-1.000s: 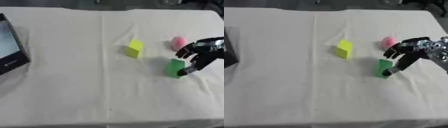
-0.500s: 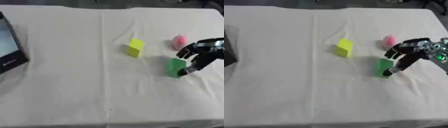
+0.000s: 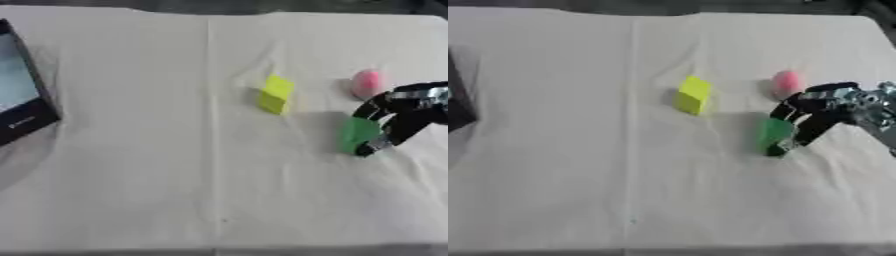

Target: Pick up the objects with one hand, pass them to the other hand, and then place them into the box on the other side of the table.

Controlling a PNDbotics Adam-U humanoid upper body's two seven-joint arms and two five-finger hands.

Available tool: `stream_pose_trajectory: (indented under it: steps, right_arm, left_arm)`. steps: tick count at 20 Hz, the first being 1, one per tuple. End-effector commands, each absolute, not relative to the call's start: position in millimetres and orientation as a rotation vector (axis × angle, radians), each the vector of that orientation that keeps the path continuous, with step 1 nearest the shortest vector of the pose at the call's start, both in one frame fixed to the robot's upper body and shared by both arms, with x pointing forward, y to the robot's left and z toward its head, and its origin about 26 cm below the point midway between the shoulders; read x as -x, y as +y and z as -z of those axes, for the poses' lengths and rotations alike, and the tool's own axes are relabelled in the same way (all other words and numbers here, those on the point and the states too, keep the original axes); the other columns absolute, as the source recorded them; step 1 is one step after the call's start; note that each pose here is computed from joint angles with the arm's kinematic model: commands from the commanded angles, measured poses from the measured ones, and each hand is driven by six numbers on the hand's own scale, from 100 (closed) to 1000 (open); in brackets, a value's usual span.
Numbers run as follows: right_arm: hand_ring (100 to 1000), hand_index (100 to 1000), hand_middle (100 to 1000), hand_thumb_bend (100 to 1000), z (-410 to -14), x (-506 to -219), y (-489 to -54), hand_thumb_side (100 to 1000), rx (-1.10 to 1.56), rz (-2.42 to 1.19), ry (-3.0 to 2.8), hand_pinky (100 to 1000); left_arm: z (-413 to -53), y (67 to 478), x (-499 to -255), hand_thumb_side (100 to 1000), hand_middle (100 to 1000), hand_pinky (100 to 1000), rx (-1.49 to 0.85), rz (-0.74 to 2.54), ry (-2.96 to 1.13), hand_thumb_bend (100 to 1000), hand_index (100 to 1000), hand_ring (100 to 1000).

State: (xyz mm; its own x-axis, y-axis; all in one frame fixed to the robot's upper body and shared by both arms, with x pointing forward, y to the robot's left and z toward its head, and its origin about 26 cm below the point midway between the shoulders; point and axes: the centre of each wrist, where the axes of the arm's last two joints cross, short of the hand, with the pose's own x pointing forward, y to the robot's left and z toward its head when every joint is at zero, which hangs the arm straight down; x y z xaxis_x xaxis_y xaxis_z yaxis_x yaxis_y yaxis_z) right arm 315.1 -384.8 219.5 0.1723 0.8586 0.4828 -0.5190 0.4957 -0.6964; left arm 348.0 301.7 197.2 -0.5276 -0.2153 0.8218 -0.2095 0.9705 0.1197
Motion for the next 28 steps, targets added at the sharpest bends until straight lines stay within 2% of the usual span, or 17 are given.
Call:
stream_pose_trajectory:
  steps: [1,17,28]
  right_arm:
    - [909,836,806,630,-224,-315,-390,198,0.446,-1.01,-0.967,850]
    - [897,827,792,597,-219,-313,-395,153,0.448,-0.996,-0.956,851]
    - [863,777,746,562,-214,-313,-396,118,0.46,-1.026,-0.94,849]
  left_arm:
    - [-210,301,-346,422,862,710,-0.296,0.014,-2.183,849,804,767]
    - [-210,301,-346,422,862,712,-0.293,0.011,-2.185,846,804,766]
    - [-210,301,-346,422,862,713,-0.292,0.012,-2.185,845,804,766]
